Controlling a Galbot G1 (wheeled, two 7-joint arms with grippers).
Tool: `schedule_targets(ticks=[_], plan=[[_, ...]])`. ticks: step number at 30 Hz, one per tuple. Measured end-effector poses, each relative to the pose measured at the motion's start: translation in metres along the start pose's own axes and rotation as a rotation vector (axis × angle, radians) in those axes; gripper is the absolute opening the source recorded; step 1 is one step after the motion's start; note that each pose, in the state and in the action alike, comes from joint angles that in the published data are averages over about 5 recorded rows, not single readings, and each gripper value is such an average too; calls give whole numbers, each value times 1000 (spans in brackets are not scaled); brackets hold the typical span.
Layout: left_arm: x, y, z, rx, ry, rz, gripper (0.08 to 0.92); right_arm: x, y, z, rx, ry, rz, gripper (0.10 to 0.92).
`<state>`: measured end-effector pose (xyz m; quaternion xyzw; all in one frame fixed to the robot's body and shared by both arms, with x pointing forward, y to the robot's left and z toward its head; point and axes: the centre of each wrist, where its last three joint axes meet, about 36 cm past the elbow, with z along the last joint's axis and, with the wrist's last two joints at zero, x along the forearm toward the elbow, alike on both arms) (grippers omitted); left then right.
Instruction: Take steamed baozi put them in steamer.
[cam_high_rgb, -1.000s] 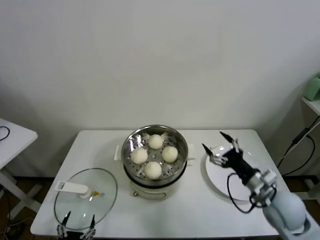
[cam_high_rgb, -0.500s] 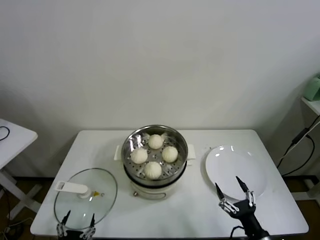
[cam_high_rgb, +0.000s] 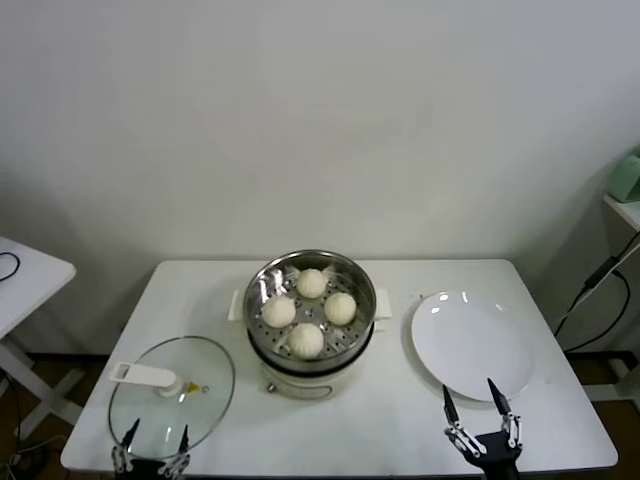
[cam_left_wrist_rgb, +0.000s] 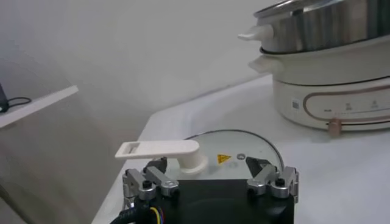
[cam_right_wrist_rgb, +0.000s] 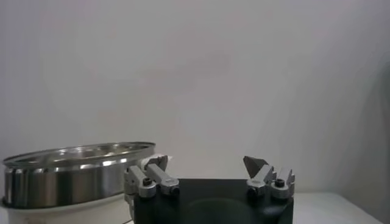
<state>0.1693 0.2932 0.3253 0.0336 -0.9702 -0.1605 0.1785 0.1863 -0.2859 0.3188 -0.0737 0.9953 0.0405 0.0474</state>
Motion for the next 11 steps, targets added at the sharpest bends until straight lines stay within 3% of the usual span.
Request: schedule_targets(ticks=[11], plan=[[1,0,-1,4,-1,-4,823,7,6,8,-15,-16,23,823]])
